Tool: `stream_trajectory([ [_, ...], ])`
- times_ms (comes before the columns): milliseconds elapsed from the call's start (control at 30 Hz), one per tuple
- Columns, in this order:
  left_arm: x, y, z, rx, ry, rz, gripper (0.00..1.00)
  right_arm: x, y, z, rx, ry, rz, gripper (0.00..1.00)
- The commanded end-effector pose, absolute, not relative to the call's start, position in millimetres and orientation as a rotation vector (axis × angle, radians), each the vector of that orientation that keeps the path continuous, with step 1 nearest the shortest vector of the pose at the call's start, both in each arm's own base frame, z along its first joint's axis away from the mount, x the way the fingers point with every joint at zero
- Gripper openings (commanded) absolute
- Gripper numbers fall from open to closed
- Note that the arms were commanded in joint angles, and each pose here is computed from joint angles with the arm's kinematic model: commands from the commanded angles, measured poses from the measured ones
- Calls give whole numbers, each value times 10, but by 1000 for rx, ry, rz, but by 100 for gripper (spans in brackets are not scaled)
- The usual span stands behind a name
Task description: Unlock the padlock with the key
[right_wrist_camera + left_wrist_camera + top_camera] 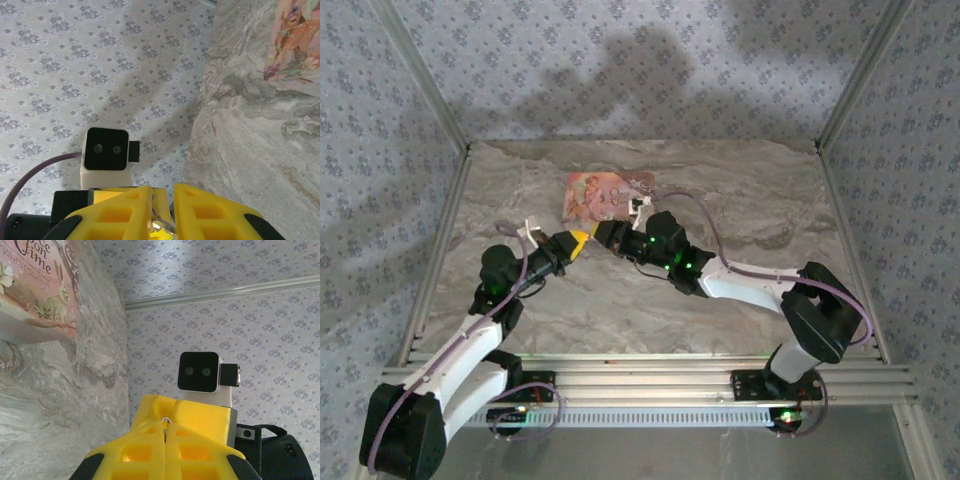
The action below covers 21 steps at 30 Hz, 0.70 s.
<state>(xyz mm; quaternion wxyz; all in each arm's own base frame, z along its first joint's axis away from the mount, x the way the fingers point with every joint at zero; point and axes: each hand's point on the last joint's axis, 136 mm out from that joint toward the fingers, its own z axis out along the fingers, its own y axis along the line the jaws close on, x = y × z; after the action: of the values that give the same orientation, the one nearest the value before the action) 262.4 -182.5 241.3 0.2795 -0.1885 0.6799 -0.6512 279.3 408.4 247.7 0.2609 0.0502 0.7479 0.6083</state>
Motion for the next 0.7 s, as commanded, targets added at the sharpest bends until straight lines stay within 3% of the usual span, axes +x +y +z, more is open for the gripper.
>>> stream_trajectory([
  [0, 2569, -1816, 2644, -453, 1741, -1790, 0, 2726, 4182, 2615, 106, 1993, 1710, 26],
  [100, 2550, -1800, 2645, -460, 1738, -1787, 0, 2745, 4165, 2528, 129, 2025, 1682, 32],
  [200, 2542, -1795, 2640, -466, 1742, -1786, 0, 2764, 4134, 2447, 171, 2051, 1654, 32],
  [333, 2547, -1797, 2620, -469, 1750, -1785, 0, 2784, 4103, 2448, 199, 2019, 1672, 14],
  [533, 2563, -1785, 2538, -491, 1760, -1777, 0, 2749, 4131, 2519, 185, 1997, 1711, 10],
  [667, 2568, -1775, 2504, -497, 1768, -1766, 0, 2718, 4148, 2513, 174, 1997, 1711, 0],
])
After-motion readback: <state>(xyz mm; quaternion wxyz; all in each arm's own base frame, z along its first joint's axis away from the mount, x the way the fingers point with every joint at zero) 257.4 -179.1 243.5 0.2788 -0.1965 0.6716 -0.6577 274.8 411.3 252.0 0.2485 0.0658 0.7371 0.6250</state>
